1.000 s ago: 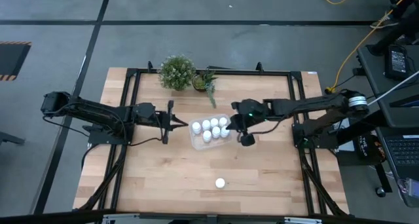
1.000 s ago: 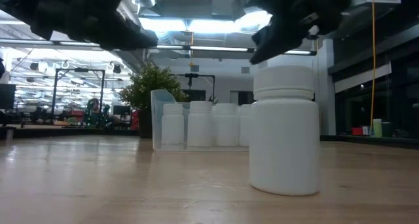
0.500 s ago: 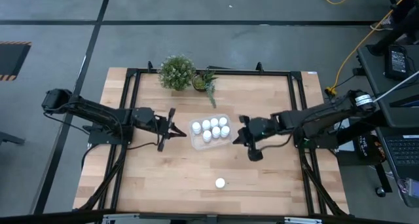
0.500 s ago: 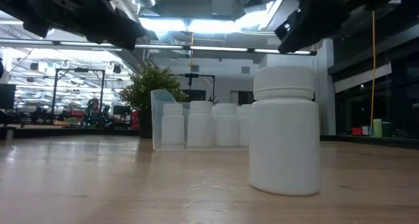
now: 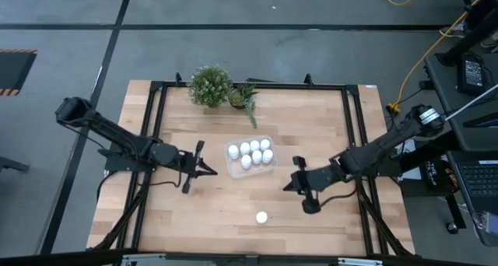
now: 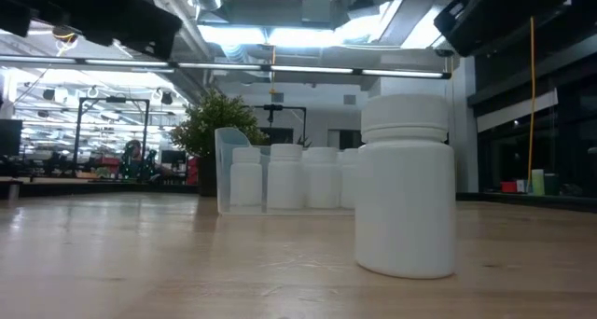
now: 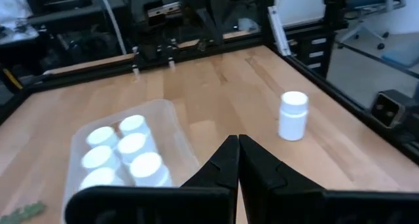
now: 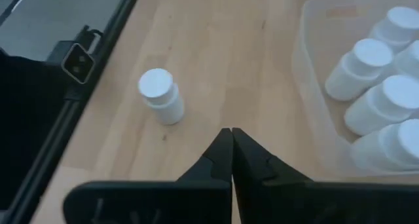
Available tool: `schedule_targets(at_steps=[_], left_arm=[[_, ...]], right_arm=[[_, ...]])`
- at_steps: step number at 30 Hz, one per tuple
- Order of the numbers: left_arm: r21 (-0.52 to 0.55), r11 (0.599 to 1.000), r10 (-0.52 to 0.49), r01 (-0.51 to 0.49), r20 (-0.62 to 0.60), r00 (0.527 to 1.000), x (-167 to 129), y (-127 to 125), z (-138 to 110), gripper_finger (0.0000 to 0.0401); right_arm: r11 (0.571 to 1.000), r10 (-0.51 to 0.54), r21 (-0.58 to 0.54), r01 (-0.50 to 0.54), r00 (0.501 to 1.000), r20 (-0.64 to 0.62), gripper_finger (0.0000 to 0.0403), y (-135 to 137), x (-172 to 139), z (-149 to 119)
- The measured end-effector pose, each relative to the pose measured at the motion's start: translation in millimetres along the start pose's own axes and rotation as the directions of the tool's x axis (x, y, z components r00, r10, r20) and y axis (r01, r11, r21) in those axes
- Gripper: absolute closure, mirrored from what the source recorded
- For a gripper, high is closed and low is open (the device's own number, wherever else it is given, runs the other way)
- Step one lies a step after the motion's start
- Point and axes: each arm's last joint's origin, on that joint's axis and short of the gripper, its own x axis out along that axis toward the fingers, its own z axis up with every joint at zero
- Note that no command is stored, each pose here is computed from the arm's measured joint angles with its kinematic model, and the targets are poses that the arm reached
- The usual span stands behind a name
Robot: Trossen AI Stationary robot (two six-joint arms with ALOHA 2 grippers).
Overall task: Pick and place pill bottles into a basket
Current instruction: Put the white pill bottle into the transparent bin
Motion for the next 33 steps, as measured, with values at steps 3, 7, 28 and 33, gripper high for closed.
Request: schedule_targets(at_steps=[3, 7, 28, 33], left_arm=[[0.003, 1.000, -0.020, 0.020, 0.003, 1.000, -1.6, -8.7, 0.5, 0.0400], [-0.006, 1.000, -0.028, 0.028, 0.005, 1.000, -3.2, -15.7, 0.9, 0.0397], [0.042, 0.996, 0.078, -0.075, -0.076, 0.994, -4.3, -15.4, -6.9, 0.0398], [0.058, 0.995, 0.080, -0.075, -0.083, 0.993, -4.3, -15.4, -7.5, 0.0394]], right_arm=[[1.000, -0.001, 0.005, 0.001, 1.000, 0.005, 0.0402, 8.7, -1.8, -2.4], [1.000, 0.012, 0.028, -0.012, 1.000, 0.007, 0.0402, 17.7, -3.9, -5.0], [0.997, 0.040, 0.058, -0.042, 0.999, 0.034, 0.0399, 45.6, 18.1, -3.5], [0.999, 0.038, 0.034, -0.039, 0.999, 0.024, 0.0398, 52.7, 27.3, 6.4]])
